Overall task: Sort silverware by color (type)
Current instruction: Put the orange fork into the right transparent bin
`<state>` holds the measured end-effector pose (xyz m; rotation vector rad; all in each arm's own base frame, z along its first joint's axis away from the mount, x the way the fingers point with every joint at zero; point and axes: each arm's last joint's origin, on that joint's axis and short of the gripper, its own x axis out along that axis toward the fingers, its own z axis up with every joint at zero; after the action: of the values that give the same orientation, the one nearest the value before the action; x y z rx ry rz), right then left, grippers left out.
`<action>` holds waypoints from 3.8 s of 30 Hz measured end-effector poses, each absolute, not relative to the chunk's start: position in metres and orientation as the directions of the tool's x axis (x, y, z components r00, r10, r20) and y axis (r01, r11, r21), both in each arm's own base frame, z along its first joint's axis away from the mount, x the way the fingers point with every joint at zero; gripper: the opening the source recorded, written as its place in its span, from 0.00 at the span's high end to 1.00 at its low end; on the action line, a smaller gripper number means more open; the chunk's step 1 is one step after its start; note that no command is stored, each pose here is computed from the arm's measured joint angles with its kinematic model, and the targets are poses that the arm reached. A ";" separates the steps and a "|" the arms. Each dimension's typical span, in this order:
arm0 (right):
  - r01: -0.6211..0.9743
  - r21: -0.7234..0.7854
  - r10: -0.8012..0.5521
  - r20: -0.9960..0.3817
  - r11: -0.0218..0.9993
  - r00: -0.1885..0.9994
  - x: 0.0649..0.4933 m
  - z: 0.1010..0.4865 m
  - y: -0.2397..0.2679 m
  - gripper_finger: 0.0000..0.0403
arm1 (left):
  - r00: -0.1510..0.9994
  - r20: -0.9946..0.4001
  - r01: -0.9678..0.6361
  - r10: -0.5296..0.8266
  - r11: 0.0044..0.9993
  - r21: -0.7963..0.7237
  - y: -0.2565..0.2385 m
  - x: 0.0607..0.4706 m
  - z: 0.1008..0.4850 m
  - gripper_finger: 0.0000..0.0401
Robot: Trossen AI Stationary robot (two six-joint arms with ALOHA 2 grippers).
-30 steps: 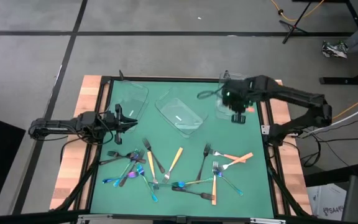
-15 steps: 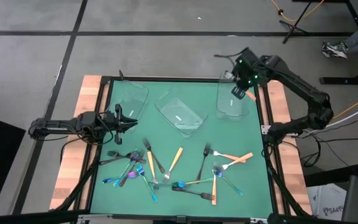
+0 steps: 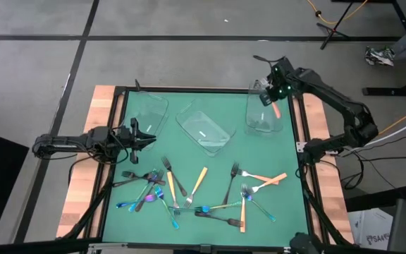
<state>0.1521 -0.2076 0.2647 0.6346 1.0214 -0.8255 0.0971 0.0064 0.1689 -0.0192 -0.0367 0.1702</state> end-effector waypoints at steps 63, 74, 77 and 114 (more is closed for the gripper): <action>0.842 0.050 -0.269 -0.936 0.537 0.228 0.155 0.144 -0.212 0.89 | 0.979 0.040 -0.201 0.202 0.979 -0.024 0.007 0.097 0.169 0.89; 0.842 0.046 -0.270 -0.937 0.537 0.224 0.155 0.144 -0.212 0.69 | 0.979 0.040 -0.201 0.202 0.979 -0.024 0.007 0.097 0.169 0.89; 0.843 0.044 -0.271 -0.937 0.536 0.221 0.155 0.144 -0.212 0.60 | 0.979 0.040 -0.201 0.202 0.979 -0.024 0.007 0.097 0.169 0.89; 0.546 0.301 -0.272 -0.623 0.782 0.734 0.151 0.253 -0.154 0.52 | 0.979 0.040 -0.201 0.202 0.979 -0.024 0.007 0.097 0.169 0.89</action>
<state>0.1511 -0.1543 0.2525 0.4961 0.5910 -0.4704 0.0969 0.0073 0.1694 -0.0198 -0.0419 0.2026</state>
